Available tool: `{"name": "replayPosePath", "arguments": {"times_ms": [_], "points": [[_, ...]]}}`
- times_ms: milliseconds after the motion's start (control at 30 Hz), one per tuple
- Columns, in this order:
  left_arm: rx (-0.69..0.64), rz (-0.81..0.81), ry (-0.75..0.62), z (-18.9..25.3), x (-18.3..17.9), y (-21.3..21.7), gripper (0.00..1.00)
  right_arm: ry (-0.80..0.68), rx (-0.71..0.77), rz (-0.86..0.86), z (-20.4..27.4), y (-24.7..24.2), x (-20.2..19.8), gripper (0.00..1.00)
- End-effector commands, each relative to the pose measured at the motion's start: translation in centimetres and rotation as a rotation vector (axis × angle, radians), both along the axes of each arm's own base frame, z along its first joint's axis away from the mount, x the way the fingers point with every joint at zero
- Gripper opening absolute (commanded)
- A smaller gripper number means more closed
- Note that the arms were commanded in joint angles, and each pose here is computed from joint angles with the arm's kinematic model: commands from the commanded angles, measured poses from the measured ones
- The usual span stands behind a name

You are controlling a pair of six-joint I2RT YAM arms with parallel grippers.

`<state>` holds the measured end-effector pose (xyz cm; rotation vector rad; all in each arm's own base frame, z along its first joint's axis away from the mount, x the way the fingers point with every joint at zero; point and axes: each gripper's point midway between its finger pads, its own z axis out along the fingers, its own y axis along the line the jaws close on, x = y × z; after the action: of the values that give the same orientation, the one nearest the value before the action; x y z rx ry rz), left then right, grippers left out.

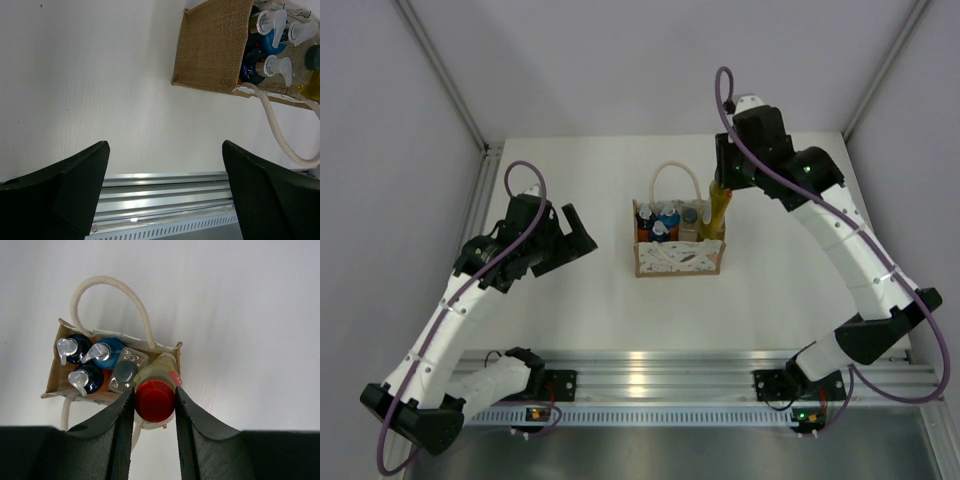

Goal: Take the personal care products out of the canvas bag

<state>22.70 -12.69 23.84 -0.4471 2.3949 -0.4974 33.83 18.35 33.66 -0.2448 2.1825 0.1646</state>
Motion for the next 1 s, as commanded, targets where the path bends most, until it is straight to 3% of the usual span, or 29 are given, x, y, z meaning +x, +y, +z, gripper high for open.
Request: {"name": "replayPosePath", "arguments": {"times_ms": [0, 233, 400, 667, 967], "points": [[-0.021, -0.013, -0.045, 1.0, 0.3, -0.4, 0.99, -0.221, 0.108, 0.000, 8.9, -0.7, -1.1, 0.00], [-0.021, -0.015, -0.045, 1.0, 0.3, -0.4, 0.99, -0.313, 0.126, -0.039, 13.2, -2.5, -1.9, 0.00], [-0.023, -0.018, -0.046, 1.0, 0.2, -0.4, 0.99, -0.331, 0.101, -0.097, 13.7, -4.4, -1.9, 0.00], [-0.031, -0.026, -0.052, 1.3, 0.1, -0.5, 0.98, -0.281, 0.023, -0.197, 9.5, -7.2, -0.2, 0.00], [-0.036, -0.040, -0.062, 1.6, -0.3, -0.5, 0.99, -0.274, 0.036, -0.262, 2.9, -11.1, 2.1, 0.00]]}}
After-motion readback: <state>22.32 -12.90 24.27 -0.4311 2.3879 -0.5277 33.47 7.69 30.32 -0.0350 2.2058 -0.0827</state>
